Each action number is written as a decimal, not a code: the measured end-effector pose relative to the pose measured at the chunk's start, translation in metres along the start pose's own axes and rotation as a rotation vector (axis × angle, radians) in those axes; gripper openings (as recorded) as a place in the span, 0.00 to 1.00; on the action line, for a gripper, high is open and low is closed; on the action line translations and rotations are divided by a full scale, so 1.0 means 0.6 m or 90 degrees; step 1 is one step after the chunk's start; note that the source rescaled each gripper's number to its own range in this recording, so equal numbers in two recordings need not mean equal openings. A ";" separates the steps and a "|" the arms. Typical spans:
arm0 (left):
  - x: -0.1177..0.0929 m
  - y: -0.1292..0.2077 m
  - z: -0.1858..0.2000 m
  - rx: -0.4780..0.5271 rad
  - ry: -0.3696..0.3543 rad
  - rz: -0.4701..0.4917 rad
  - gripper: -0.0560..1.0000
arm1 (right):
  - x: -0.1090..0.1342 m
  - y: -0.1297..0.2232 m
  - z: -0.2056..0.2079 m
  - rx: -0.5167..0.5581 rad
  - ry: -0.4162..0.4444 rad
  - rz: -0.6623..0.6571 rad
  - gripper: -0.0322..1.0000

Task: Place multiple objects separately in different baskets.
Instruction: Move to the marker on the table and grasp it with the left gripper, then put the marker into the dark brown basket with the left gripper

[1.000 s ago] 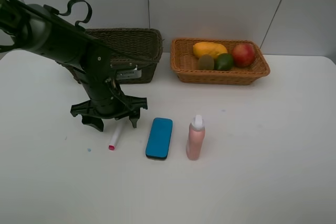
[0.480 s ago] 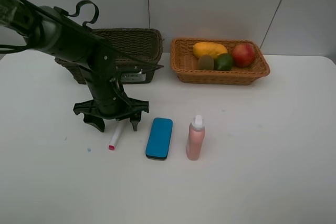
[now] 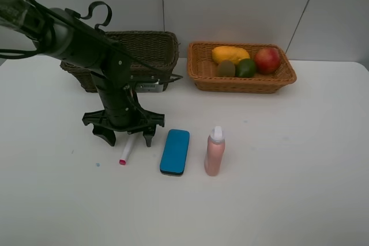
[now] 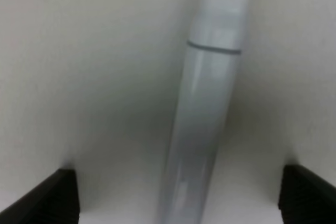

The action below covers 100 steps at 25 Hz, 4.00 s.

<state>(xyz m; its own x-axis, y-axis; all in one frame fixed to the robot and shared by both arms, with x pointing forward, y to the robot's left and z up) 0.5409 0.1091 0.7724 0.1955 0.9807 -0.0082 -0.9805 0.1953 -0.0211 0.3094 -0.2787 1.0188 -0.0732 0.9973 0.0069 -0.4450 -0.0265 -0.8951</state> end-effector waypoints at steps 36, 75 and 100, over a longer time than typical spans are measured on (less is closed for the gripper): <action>-0.020 -0.007 0.009 0.012 0.029 0.016 0.05 | 0.000 0.000 0.000 0.000 0.000 0.000 1.00; -0.039 -0.025 0.167 -0.108 0.105 0.024 0.05 | 0.000 0.000 0.000 0.000 0.000 0.000 1.00; 0.038 -0.172 0.237 -0.413 0.109 -0.012 0.05 | 0.000 0.000 0.000 0.000 0.000 0.000 1.00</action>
<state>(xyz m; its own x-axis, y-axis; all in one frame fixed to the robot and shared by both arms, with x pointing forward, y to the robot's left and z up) 0.6441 0.1130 0.9164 0.2648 0.9511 -0.1592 -0.7770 0.1127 -0.6194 0.3094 -0.2787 1.0188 -0.0732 0.9973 0.0069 -0.4450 -0.0265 -0.8951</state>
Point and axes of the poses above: a point on each arm's last joint axis where the gripper is mounted, z pointing back along that axis away from the gripper, x along the wrist's bending axis when the last joint is at zero, y = z × x, the point moved 9 cm from there along -z, pointing out along that axis toward the gripper, and after that the axes turned 8 degrees about -z, right-handed, at the moved point
